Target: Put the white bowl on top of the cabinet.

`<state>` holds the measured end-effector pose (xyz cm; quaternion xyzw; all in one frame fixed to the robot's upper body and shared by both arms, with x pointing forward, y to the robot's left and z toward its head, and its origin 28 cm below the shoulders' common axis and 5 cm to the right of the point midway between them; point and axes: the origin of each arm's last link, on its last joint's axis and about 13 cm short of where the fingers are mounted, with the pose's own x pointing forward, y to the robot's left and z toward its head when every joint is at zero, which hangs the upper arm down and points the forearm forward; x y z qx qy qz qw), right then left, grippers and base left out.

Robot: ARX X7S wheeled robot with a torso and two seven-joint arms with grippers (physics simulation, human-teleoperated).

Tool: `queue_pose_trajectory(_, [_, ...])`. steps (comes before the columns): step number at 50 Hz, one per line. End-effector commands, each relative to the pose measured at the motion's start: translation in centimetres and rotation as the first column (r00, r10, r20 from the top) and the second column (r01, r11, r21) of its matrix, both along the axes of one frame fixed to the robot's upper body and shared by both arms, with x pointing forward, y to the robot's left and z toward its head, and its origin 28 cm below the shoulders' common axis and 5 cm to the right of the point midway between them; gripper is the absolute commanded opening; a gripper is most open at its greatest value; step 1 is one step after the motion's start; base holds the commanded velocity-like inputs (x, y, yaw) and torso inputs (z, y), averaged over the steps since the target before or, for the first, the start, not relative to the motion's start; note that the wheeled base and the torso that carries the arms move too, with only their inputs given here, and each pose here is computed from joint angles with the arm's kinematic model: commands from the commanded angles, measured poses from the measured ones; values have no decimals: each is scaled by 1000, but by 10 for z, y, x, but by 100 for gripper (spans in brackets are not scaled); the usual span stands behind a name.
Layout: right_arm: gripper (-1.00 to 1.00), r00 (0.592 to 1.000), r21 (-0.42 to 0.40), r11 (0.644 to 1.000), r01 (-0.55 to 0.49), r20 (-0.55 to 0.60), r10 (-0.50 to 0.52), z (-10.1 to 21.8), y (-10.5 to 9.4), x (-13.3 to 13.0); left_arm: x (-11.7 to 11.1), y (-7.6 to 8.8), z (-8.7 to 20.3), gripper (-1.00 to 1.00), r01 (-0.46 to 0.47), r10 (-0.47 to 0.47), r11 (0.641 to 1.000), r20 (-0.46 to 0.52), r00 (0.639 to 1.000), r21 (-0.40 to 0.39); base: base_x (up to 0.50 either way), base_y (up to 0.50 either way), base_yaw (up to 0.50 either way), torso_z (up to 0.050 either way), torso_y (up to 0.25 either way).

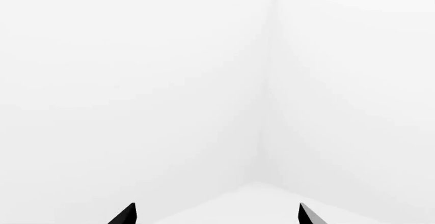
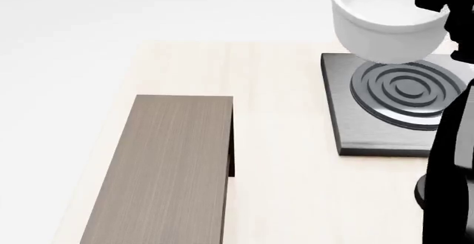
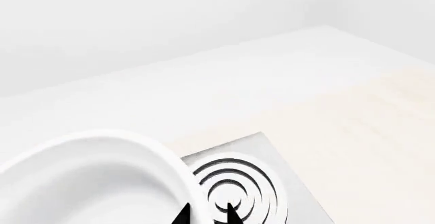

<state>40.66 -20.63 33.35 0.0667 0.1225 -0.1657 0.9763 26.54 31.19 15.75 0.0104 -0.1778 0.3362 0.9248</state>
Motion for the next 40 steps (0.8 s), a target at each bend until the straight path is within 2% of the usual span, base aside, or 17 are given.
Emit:
queue_pose_trajectory(1, [-100,988,35,987,-156,17,156,16,21,0,0,0,0,100,-3,3,1000,-1,1000,-2,0,0,0,0,0])
queue_pose_trajectory(7, [-100,971,71,968,-241,5,241,16,33,1,1,0,0,100,-10,10,1000,-2,1000,9,0,0,0,0,0])
queue_pose_trajectory(23, [-100,913,27,914,-405,-39,406,14,57,3,0,0,0,100,-6,6,1000,2,1000,6,0,0,0,0,1])
queue_pose_trajectory(29, [-100,898,25,898,-439,-22,440,14,65,-7,-1,-1,2,100,0,0,1000,4,1000,-1,0,0,0,3,2])
queue_pose_trajectory(40, [-100,836,28,836,-548,-27,548,6,77,-23,1,0,-1,100,-7,7,1000,-3,1000,14,0,0,0,0,1])
